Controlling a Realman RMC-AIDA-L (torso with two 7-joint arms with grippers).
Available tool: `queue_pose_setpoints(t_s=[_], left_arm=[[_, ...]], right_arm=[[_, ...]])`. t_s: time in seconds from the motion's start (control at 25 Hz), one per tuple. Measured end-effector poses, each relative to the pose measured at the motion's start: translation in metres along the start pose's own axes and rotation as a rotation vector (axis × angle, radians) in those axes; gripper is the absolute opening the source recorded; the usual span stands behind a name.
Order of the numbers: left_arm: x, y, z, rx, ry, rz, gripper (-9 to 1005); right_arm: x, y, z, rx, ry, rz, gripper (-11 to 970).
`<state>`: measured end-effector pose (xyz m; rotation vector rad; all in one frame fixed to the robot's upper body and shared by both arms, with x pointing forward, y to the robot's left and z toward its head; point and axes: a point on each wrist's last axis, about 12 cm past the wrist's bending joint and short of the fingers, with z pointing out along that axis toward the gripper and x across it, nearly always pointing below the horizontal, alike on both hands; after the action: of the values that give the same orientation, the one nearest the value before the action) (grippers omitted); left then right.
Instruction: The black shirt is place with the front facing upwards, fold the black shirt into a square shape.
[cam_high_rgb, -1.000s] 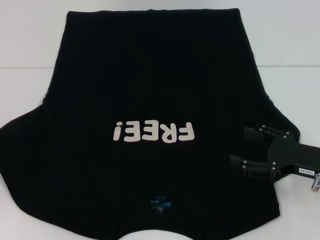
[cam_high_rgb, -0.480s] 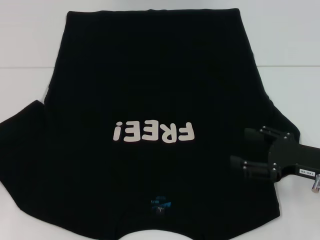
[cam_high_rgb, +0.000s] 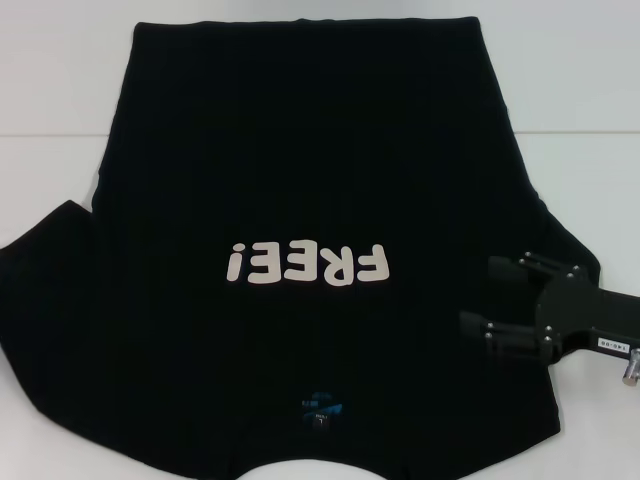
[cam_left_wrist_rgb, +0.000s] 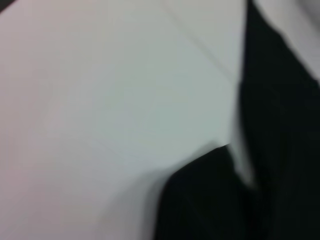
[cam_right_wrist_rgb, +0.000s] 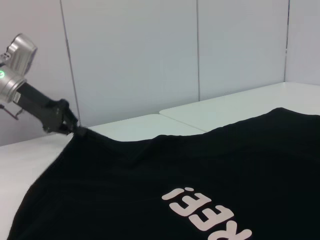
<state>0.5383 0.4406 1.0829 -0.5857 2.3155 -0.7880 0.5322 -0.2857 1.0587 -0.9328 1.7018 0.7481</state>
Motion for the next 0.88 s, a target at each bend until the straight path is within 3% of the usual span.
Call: queue_pose_setpoints(t_s=[0.32,0.56,0.88], left_arm=[[-0.008,-0.041,0.014,0.108,0.029,0.197,13],[0.007,-0.080,0.032,0.159,0.091,0.423,15],[0.035,-0.102,0.048,0.254,0.149,0.498,64]], right_arm=[[0.002,0.001,-0.001,0.001,0.001,0.010,911],[0.003,0.002,-0.001,0.001,0.001,0.016,911],[0.004,0.002,-0.001,0.002,0.002,0.021,912]])
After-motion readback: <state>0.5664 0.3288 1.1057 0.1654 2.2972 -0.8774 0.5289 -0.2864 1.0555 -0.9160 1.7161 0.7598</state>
